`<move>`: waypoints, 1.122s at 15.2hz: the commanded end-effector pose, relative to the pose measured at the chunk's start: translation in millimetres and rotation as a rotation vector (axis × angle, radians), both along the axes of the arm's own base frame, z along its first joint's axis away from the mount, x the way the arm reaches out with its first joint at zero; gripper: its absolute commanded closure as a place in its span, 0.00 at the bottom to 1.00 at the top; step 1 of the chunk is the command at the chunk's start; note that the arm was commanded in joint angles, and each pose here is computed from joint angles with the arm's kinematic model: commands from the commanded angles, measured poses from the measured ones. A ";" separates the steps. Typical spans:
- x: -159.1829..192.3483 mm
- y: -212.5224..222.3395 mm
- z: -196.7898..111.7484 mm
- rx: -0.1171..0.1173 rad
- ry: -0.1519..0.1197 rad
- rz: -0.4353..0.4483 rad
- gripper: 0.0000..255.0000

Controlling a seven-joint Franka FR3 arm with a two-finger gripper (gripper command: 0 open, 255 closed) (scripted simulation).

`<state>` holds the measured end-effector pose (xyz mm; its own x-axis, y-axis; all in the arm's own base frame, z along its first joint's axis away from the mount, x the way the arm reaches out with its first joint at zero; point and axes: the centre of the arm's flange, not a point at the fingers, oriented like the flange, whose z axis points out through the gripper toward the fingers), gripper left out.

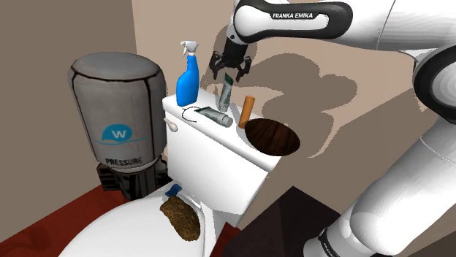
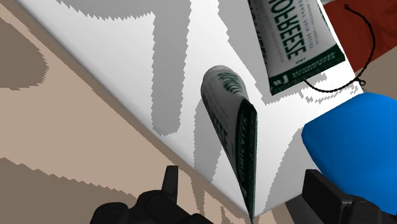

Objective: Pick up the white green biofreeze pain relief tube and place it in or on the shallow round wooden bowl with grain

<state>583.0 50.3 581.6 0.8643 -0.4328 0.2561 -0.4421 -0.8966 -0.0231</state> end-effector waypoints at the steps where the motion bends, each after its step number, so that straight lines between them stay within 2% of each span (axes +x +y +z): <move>1: 0.0 0.0 0.0 0.000 0.000 0.000 0.00; 2: 0.0 0.0 0.0 0.000 0.000 0.000 1.00; 11: 0.0 0.0 -0.1 0.000 0.000 0.000 1.00; 17: 0.0 0.0 31.6 0.000 0.000 0.000 1.00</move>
<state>583.3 50.5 608.2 0.8643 -0.4328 0.2563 -0.4421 -0.8967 -0.0233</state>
